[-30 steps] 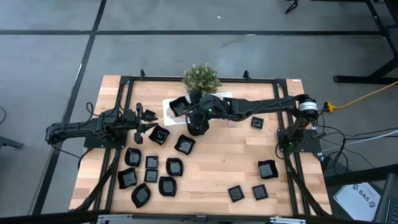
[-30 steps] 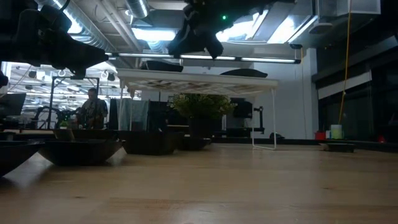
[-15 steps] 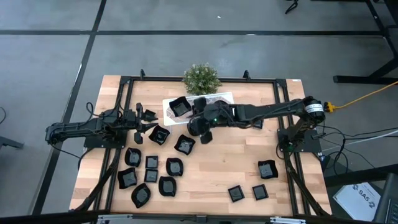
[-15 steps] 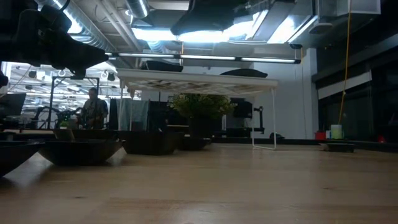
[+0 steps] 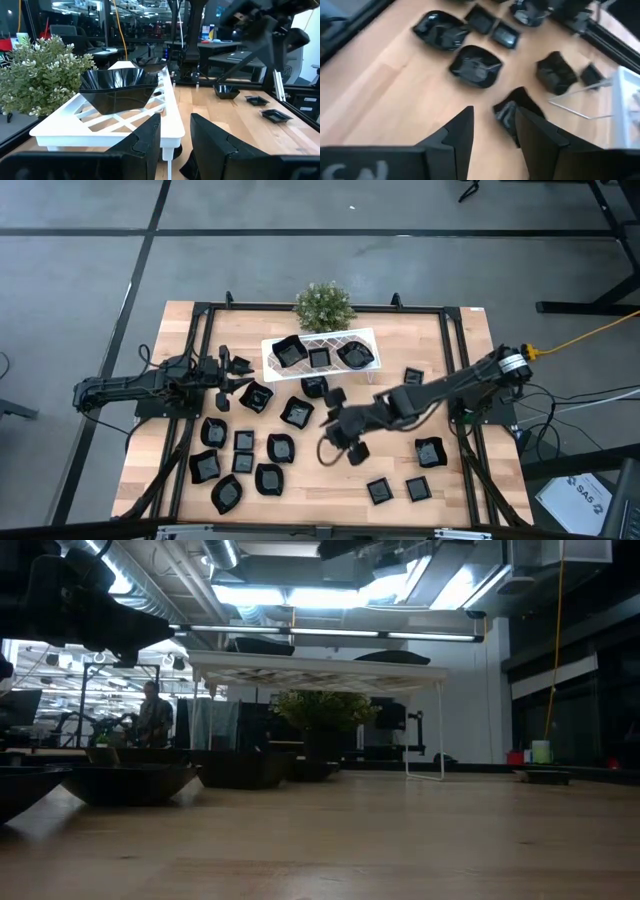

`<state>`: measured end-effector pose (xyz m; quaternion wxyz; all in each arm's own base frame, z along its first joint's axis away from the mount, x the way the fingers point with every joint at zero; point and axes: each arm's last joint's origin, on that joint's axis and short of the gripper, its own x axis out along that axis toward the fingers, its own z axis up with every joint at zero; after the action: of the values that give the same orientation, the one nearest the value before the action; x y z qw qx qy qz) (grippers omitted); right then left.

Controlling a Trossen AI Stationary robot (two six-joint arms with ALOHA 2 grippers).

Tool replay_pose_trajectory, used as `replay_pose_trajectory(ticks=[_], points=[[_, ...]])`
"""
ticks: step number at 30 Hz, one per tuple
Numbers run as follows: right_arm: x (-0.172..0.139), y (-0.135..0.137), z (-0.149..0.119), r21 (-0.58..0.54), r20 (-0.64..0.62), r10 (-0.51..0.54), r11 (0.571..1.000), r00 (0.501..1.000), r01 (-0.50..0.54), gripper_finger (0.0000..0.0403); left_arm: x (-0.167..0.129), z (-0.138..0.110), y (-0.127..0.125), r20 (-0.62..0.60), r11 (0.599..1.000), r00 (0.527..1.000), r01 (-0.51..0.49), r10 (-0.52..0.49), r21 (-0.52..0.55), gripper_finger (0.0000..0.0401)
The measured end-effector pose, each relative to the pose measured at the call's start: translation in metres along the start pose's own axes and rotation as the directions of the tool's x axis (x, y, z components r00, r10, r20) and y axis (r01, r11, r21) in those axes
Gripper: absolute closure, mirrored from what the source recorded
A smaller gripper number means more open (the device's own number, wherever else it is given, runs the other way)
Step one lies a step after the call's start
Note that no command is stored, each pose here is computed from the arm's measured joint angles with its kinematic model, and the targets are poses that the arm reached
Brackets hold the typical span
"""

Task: Pick & Place Mini shaped plates
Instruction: Stack the square plate on top of the square plate on the shelf

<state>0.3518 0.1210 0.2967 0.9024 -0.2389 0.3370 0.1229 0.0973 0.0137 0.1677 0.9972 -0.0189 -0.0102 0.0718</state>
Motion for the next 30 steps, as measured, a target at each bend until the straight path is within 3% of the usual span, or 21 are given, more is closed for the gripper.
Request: replay_pose_trajectory(ticks=[10, 18, 25, 30], points=[[0.01, 0.035, -0.005, 0.177, -0.084, 0.151, 0.975, 0.985, -0.134, 0.0257, 0.0, 0.0, 0.0, 0.0, 1.0, 1.0, 0.0, 0.0, 0.0, 0.0301], [0.018, 0.059, -0.013, 0.279, -0.188, 0.204, 0.949, 0.961, -0.147, 0.0257, 0.0, 0.0, 0.0, 0.0, 1.0, 1.0, 0.0, 0.0, 0.0, 0.0301], [0.017, 0.076, -0.023, 0.483, -0.304, 0.287, 0.868, 0.908, -0.113, 0.0257, 0.0, 0.0, 0.0, 0.0, 1.0, 1.0, 0.0, 0.0, 0.0, 0.0301], [0.015, 0.087, -0.023, 0.575, -0.317, 0.322, 0.813, 0.892, -0.09, 0.0257, 0.0, 0.0, 0.0, -0.002, 1.0, 1.0, 0.0, 0.0, 0.0, 0.0301]])
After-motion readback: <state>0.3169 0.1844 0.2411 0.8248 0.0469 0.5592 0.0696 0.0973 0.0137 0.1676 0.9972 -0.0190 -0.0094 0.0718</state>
